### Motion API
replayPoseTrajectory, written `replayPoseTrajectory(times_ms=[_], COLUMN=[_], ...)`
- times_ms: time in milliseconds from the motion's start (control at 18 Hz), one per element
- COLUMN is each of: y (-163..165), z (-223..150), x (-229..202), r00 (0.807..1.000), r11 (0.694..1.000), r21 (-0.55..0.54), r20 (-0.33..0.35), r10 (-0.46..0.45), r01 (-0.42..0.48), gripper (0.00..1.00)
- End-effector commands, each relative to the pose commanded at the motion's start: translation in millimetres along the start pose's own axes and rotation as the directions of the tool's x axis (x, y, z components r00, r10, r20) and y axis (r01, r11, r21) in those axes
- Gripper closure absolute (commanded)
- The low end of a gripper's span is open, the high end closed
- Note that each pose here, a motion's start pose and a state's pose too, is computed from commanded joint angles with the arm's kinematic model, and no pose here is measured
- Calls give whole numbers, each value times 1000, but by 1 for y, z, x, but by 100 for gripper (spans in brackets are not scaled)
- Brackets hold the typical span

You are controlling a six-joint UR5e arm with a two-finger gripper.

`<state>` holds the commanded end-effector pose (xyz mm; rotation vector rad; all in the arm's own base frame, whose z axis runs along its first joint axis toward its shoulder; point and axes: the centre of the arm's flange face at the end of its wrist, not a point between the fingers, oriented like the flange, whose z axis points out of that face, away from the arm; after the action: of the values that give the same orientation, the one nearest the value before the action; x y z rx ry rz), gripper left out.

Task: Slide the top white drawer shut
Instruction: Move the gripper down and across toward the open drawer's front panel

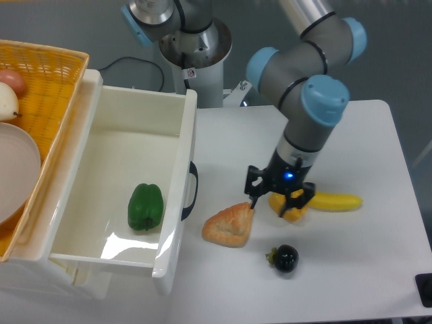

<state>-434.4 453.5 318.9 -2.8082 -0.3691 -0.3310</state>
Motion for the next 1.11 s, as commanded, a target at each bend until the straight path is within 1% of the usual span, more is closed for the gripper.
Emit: replayPoseTrajectory(times_ms=[111, 278, 389, 556, 778, 944, 1111], y=[1, 1, -2, -2, 0, 1, 3], z=[6, 8, 10, 12, 10, 10, 11], x=[7, 14, 17, 18, 16, 18, 22], r00=[999, 992, 987, 983, 980, 971, 966], r11=[1000, 1000, 999, 999, 999, 999, 999], r21=[-15, -1, 18, 20, 17, 11, -6], r20=[-46, -123, -155, -182, -194, -233, -252], r10=[-11, -31, -33, -39, -41, -49, -47], r01=[10, 31, 36, 43, 45, 53, 47], gripper=[100, 100, 100, 100, 100, 100, 100])
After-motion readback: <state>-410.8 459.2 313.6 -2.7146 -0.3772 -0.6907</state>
